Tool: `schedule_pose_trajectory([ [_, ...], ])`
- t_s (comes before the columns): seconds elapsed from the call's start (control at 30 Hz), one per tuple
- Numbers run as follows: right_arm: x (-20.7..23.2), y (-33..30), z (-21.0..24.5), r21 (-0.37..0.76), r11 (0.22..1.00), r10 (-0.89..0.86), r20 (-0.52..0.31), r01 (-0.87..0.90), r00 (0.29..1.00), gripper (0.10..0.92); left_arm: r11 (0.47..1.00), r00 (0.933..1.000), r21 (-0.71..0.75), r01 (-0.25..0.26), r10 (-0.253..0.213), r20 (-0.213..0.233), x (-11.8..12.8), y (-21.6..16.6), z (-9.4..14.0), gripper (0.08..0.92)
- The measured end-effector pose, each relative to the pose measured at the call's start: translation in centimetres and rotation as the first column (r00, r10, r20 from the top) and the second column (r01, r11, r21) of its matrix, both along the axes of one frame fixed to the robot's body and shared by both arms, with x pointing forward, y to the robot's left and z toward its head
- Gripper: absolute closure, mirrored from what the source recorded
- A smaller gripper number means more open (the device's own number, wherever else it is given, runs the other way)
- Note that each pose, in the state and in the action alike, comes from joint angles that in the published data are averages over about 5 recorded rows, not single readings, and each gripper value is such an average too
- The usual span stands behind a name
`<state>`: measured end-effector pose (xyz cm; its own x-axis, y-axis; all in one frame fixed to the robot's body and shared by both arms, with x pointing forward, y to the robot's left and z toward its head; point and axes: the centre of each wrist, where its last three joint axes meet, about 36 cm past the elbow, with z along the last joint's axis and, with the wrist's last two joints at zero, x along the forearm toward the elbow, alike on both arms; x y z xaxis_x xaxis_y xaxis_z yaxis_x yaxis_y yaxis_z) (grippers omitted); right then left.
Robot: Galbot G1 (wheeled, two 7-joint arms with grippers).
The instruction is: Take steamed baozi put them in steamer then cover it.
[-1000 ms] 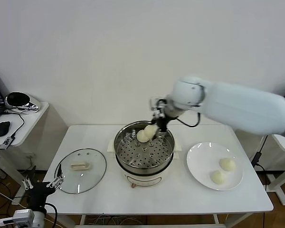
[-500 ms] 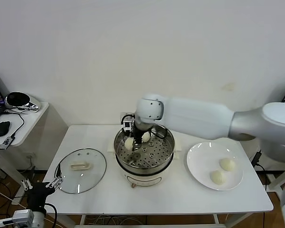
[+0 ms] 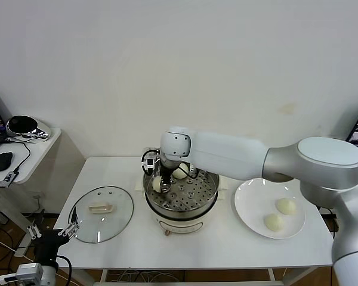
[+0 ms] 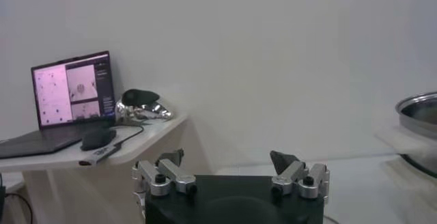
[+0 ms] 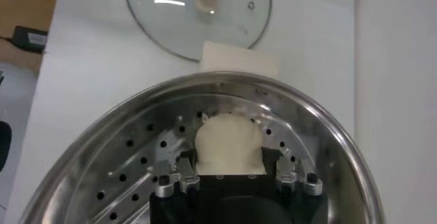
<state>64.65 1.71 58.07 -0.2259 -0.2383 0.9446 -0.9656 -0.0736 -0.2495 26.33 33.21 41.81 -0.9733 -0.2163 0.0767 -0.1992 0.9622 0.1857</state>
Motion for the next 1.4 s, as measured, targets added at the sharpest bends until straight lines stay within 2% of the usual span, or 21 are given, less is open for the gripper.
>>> schedule_pose_trajectory([
  [0.17,0.4,-0.2,0.0,0.009,1.0,-0.015,-0.013,0.015,1.0,0.347,1.0,1.0,-0.001,0.002,-0.002,0.003,0.0,-0.1,0.1,0.177],
  [0.33,0.5,-0.8,1.4,0.016,1.0,-0.012,-0.025,0.012,1.0,0.212,1.0,1.0,0.001,0.005,-0.005,0.003,-0.1,-0.2,0.3,0.177],
  [0.6,0.2,-4.7,6.9,0.008,1.0,0.012,-0.015,-0.012,1.0,0.2,1.0,0.9999,0.007,0.014,-0.014,0.009,-0.1,-0.2,0.7,0.177],
  [0.9,-1.6,-15.1,11.2,-0.043,0.998,0.045,-0.005,-0.045,0.999,0.2,1.0,0.9996,0.01,0.027,-0.027,0.011,-0.3,-0.4,1.0,0.177],
  [1.13,-3.4,-25.7,10.6,-0.09,0.996,0.029,0.004,-0.028,1.0,0.2,0.999,0.9994,0.008,0.034,-0.034,0.008,-0.4,-0.7,1.0,0.177],
  [1.4,-6.0,-35.4,5.8,-0.136,0.991,-0.013,-0.005,0.012,1.0,0.2,0.999,0.9995,0.007,0.032,-0.032,0.002,-0.5,-0.9,0.7,0.177],
])
